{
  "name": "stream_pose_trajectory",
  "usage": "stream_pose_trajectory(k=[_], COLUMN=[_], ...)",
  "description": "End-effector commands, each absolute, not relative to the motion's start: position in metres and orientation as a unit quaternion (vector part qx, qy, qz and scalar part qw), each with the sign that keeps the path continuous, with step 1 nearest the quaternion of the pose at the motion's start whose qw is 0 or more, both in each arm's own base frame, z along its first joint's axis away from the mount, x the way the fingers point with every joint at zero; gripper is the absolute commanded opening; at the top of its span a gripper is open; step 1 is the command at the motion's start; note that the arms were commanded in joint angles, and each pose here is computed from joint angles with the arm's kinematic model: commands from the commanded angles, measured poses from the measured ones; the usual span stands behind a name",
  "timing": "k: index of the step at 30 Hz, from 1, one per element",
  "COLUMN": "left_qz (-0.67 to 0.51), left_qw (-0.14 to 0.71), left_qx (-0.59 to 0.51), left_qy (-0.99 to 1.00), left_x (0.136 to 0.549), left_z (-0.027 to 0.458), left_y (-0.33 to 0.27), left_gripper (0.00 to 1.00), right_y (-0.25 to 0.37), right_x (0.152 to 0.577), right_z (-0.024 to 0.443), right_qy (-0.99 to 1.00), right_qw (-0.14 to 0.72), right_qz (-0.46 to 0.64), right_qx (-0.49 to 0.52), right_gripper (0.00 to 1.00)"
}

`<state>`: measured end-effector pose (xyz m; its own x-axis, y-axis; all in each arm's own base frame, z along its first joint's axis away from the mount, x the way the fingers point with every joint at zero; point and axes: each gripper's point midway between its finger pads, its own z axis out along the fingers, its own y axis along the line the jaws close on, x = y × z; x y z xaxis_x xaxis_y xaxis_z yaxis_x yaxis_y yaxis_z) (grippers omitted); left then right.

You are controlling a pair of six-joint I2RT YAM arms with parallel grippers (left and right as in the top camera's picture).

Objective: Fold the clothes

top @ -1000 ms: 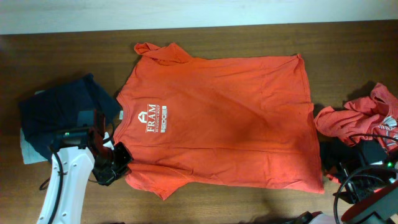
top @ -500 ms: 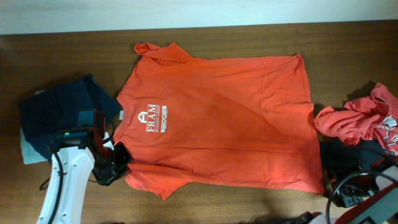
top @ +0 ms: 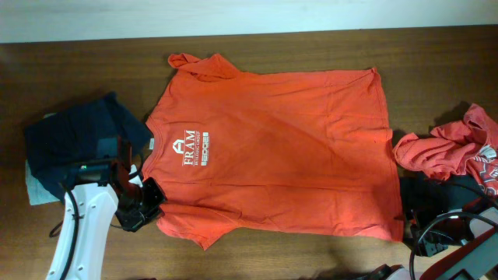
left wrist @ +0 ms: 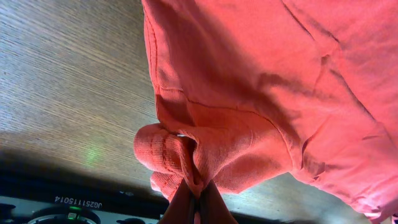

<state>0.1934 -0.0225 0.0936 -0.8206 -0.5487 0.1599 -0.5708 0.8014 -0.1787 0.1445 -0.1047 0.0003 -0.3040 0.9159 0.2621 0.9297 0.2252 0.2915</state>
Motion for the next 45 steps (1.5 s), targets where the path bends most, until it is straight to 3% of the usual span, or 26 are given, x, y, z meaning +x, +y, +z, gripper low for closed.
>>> stream_pose_trajectory(k=[1, 2, 6, 12, 20, 30, 39, 45], left_qz=[0.116, 0.116, 0.116, 0.122, 0.126, 0.116, 0.115, 0.114], left_qw=[0.039, 0.039, 0.039, 0.041, 0.014, -0.056, -0.155, -0.205], left_qx=[0.282, 0.282, 0.282, 0.280, 0.271, 0.241, 0.206, 0.200], left_qy=[-0.952, -0.952, -0.952, -0.951, -0.954, -0.962, -0.959, -0.951], left_x=[0.197, 0.197, 0.197, 0.197, 0.210, 0.241, 0.286, 0.311], left_z=[0.098, 0.098, 0.098, 0.099, 0.111, 0.136, 0.147, 0.154], left_y=[-0.023, -0.023, -0.024, -0.025, -0.024, -0.014, -0.006, -0.001], left_gripper=[0.01, 0.01, 0.01, 0.00, 0.00, 0.01, 0.01, 0.01], right_y=[-0.086, -0.085, -0.083, -0.086, -0.097, -0.102, -0.074, -0.072], right_x=[0.122, 0.121, 0.120, 0.122, 0.152, 0.180, 0.228, 0.256], right_z=[-0.017, -0.017, -0.016, -0.007, 0.059, 0.117, 0.083, 0.077], right_qy=[-0.784, -0.784, -0.785, -0.802, -0.809, -0.840, -0.863, -0.855], right_qw=[0.074, 0.077, 0.080, 0.060, -0.058, -0.080, 0.004, -0.024], right_qz=[-0.191, -0.192, -0.194, -0.189, -0.205, -0.194, -0.207, -0.250], right_qx=[-0.586, -0.585, -0.583, -0.564, -0.548, -0.500, -0.460, -0.453], right_gripper=[0.56, 0.53, 0.22, 0.04, 0.04, 0.04, 0.04, 0.04])
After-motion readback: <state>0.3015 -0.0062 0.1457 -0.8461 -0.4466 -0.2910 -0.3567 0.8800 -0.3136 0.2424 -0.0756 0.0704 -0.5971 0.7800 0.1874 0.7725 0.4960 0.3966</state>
